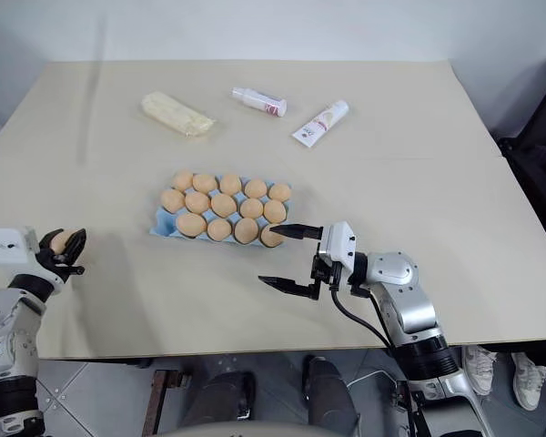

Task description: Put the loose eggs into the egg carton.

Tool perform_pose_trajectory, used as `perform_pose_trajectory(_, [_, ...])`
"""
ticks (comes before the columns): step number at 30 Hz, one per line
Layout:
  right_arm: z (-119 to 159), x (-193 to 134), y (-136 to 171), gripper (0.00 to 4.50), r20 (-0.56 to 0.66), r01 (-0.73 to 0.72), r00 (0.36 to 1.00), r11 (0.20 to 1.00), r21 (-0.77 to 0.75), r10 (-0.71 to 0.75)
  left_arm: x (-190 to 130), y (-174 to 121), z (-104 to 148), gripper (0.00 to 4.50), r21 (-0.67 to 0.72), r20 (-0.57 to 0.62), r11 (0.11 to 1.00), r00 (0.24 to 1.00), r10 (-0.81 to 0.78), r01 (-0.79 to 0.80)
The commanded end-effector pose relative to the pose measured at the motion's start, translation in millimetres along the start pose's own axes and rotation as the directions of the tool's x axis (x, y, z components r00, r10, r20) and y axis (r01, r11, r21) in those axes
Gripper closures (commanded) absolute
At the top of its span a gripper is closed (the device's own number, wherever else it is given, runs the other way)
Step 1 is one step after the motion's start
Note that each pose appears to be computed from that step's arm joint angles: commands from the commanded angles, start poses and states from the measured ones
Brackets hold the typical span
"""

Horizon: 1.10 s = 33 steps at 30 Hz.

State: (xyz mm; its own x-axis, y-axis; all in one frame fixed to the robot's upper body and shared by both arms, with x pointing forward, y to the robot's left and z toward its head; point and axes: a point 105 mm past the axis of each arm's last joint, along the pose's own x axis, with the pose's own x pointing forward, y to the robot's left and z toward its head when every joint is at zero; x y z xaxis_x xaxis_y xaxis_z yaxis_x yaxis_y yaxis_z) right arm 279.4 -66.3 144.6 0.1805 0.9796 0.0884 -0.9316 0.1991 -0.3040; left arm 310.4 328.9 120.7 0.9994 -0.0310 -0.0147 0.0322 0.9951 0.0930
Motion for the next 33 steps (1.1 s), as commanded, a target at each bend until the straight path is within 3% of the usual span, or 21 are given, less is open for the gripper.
perform_pose_trajectory(1, [8, -3, -1, 0.0, 0.012, 0.019, 1.0, 0.999, -0.043, -0.019, 17, -60, 38, 2.68, 0.126, 0.108, 0.957, 0.955, -0.275, 0.261])
perform_pose_trajectory(5, [8, -4, -2, 0.0, 0.006, 0.041, 0.999, 0.998, -0.047, -0.041, 28, -105, 45, 2.68, 0.171, 0.108, 0.884, 0.884, -0.455, 0.434])
perform_pose_trajectory(10, [8, -5, -1, 0.0, 0.007, 0.069, 0.998, 0.996, -0.054, -0.069, 37, -125, 43, 2.68, 0.164, 0.095, 0.851, 0.851, -0.517, 0.499])
perform_pose_trajectory(14, [10, -6, 1, 0.0, 0.012, 0.086, 0.996, 0.995, -0.055, -0.085, 42, -117, 43, 1.58, 0.162, 0.099, 0.865, 0.864, -0.494, 0.475])
perform_pose_trajectory(19, [12, -10, 3, 0.0, 0.008, 0.104, 0.995, 0.993, -0.053, -0.104, 24, -99, 60, 0.02, 0.17, 0.135, 0.859, 0.852, -0.506, 0.483])
perform_pose_trajectory(24, [9, -23, 2, 0.0, -0.028, 0.117, 0.993, 0.992, -0.05, -0.119, -11, -68, 66, 0.02, 0.251, 0.08, 0.825, 0.838, -0.54, 0.507])
perform_pose_trajectory(28, [4, -45, -6, 0.0, -0.089, 0.159, 0.983, 0.986, -0.049, -0.163, -41, -46, 46, 0.02, 0.307, -0.068, 0.78, 0.83, -0.553, 0.545])
perform_pose_trajectory(33, [3, -63, -12, 0.0, -0.142, 0.187, 0.971, 0.98, -0.061, -0.194, -61, -45, 36, 0.02, 0.312, -0.153, 0.733, 0.793, -0.589, 0.604])
